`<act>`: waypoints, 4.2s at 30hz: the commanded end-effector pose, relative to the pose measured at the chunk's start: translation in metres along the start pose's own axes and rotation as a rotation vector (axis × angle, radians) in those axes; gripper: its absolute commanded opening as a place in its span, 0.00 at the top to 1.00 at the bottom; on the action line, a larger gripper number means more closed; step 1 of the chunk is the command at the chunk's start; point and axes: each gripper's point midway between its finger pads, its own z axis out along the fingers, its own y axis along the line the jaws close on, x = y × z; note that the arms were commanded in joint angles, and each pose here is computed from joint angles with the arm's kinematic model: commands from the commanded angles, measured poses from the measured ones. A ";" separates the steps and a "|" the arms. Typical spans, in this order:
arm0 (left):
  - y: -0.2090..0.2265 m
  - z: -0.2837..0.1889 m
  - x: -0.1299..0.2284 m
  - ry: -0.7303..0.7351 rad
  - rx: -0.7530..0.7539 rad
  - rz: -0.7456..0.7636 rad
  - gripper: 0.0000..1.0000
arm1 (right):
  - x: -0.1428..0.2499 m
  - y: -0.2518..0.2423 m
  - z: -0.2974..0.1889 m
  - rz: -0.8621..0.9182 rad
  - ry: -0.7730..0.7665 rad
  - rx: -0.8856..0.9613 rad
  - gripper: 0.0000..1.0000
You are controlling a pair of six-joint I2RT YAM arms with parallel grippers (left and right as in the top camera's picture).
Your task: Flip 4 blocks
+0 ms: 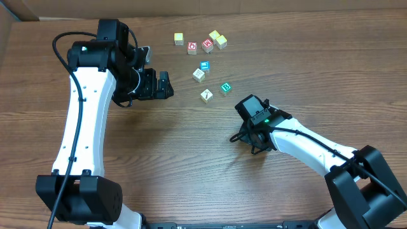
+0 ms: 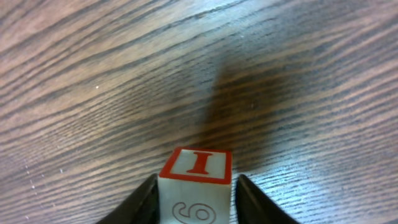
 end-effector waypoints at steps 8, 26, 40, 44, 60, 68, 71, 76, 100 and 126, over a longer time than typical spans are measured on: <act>-0.007 -0.004 -0.006 -0.019 0.025 0.005 0.00 | -0.019 0.022 -0.027 -0.067 -0.028 -0.018 0.76; -0.008 -0.004 -0.007 -0.019 0.025 0.005 0.00 | -0.035 0.097 -0.084 -0.246 -0.086 -0.188 0.78; -0.008 -0.004 -0.007 -0.019 0.025 0.005 0.00 | 0.007 0.108 -0.028 -0.367 -0.046 -0.070 0.78; -0.008 -0.004 -0.007 -0.020 0.025 0.005 0.00 | 0.010 0.112 -0.024 -0.409 -0.046 -0.073 0.78; -0.008 -0.004 -0.007 -0.020 0.025 0.005 0.00 | 0.017 0.117 -0.010 -0.450 -0.048 -0.067 0.63; -0.008 -0.004 -0.007 -0.019 0.025 0.005 0.00 | 0.015 0.117 -0.010 -0.447 -0.050 -0.067 0.39; -0.008 -0.004 -0.007 -0.019 0.025 0.005 0.00 | 0.003 0.119 -0.018 -0.451 -0.060 -0.073 0.39; -0.007 -0.004 -0.007 -0.019 0.024 0.005 0.00 | -0.001 0.129 -0.032 -0.400 0.038 -0.156 0.39; -0.008 -0.004 -0.007 -0.019 0.025 0.005 0.00 | 0.017 0.112 0.012 -0.235 -0.046 -0.028 0.50; -0.007 -0.004 -0.007 -0.020 0.024 0.005 0.00 | 0.018 0.114 0.013 -0.401 -0.046 -0.020 0.62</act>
